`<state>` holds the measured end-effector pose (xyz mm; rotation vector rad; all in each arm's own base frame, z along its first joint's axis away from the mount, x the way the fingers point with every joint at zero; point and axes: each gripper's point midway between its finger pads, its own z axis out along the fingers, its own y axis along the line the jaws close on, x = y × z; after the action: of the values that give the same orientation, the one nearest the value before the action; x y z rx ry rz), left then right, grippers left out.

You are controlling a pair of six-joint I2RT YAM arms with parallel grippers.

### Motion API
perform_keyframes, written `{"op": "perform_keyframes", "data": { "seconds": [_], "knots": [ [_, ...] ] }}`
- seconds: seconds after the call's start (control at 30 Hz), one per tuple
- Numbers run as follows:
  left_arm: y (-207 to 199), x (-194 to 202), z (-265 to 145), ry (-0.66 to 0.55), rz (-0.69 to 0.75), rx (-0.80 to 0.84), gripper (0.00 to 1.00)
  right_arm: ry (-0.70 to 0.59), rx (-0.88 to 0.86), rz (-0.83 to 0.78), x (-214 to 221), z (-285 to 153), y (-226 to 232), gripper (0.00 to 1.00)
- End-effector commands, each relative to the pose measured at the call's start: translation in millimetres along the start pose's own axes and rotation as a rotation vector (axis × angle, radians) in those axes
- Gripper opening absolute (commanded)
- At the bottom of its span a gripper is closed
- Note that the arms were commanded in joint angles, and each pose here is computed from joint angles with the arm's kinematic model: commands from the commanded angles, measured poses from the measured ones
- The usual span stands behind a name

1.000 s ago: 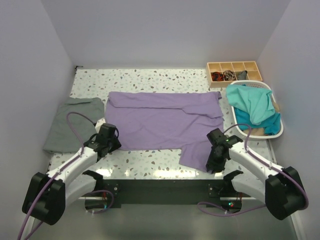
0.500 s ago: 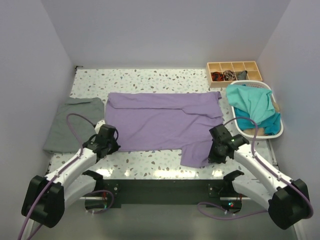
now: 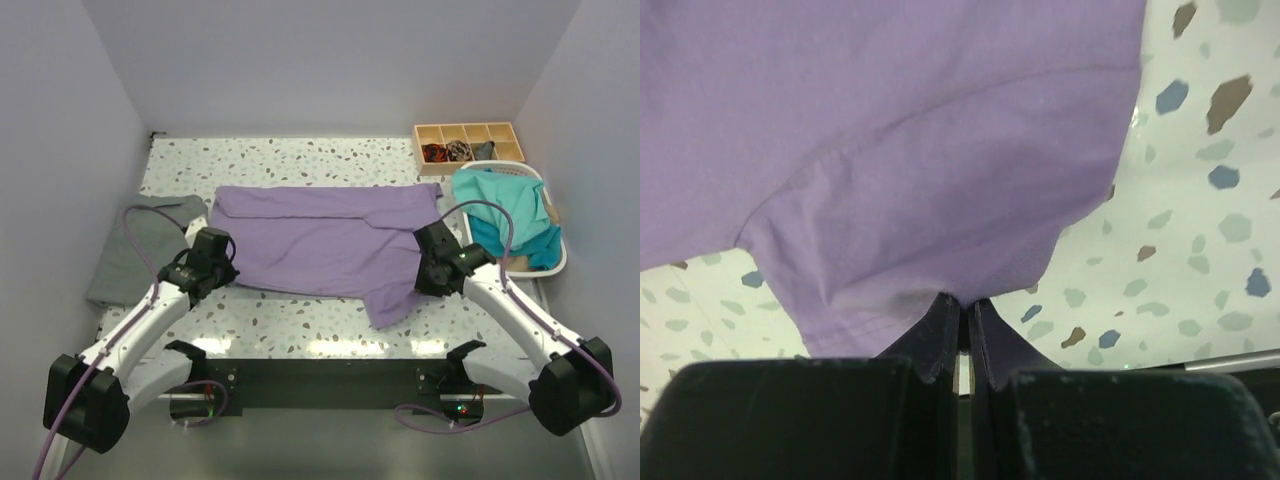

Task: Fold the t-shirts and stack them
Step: Fold the tshirt

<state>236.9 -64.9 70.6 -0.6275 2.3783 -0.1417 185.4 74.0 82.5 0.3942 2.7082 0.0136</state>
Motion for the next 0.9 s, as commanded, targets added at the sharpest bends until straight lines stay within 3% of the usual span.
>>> {"op": "perform_keyframes", "data": {
  "seconds": [0.0,0.37,0.87],
  "knots": [
    [-3,-30,-2,-0.076,0.045,-0.053,0.07,-0.173,0.014,-0.04,-53,-12,11,0.0],
    [-18,-54,27,-0.097,0.134,-0.109,0.2,-0.288,0.043,-0.073,-112,-9,37,0.0],
    [-29,-108,68,-0.117,0.163,-0.117,0.21,-0.344,0.139,-0.072,-168,14,40,0.0]
  ]
}}
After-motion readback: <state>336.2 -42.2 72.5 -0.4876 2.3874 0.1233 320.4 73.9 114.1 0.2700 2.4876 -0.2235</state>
